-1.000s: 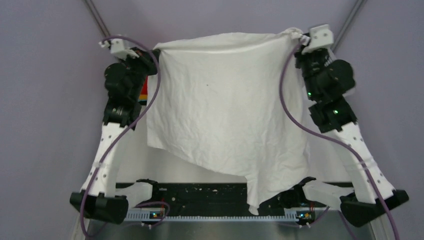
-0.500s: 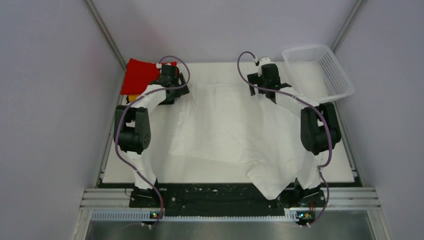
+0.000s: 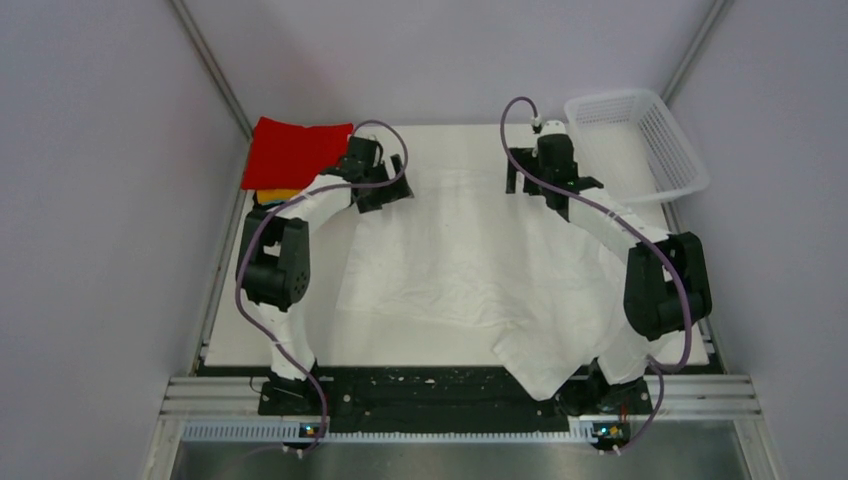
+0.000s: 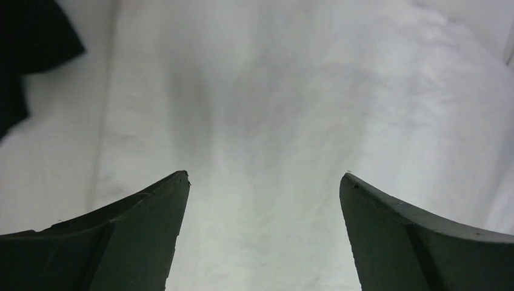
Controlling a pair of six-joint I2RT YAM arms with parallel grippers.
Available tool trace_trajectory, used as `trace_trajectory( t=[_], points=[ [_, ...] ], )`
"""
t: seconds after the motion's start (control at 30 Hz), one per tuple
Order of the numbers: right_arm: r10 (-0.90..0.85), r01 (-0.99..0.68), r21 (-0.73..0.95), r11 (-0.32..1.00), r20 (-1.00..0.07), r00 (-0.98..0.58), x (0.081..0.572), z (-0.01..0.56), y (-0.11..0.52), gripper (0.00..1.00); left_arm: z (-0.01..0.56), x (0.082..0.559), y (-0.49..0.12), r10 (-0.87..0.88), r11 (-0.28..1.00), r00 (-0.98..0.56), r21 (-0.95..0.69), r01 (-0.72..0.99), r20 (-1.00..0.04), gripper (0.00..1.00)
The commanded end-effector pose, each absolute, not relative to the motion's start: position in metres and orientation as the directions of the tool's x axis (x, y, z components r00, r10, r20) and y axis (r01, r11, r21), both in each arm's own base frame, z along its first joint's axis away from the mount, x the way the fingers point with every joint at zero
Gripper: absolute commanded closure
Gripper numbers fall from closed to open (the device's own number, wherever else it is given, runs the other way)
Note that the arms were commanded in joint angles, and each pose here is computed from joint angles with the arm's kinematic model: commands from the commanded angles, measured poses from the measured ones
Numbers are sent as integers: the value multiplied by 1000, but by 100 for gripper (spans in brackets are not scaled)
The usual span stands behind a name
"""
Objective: Fold and stack the t-shirts
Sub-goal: Flatten out the tshirt
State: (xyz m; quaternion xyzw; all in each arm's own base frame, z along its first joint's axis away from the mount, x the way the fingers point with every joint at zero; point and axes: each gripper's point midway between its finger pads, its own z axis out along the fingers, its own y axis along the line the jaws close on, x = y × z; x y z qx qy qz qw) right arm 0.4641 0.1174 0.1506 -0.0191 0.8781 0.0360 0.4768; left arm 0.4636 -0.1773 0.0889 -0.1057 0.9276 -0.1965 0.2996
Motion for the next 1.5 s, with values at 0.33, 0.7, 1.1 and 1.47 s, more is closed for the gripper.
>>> trace_trajectory(
  t=[0.33, 0.7, 1.1, 1.47],
  points=[
    [-180, -126, -131, 983, -789, -588, 479, 130, 89, 1, 19, 346, -154, -381, 900, -869, -340, -270, -316, 1],
    [-415, -348, -252, 903, -721, -554, 500, 111, 103, 1, 10, 307, -93, -411, 912, -849, -150, -383, -332, 1],
    [-541, -603, -216, 768, -724, -429, 532, 87, 157, 19, 21, 331, -103, -403, 915, -853, -164, -368, -331, 1],
    [-561, -666, -151, 731, -688, -460, 549, 49, 173, 46, 32, 343, -106, -407, 913, -846, -178, -366, -345, 1]
  ],
)
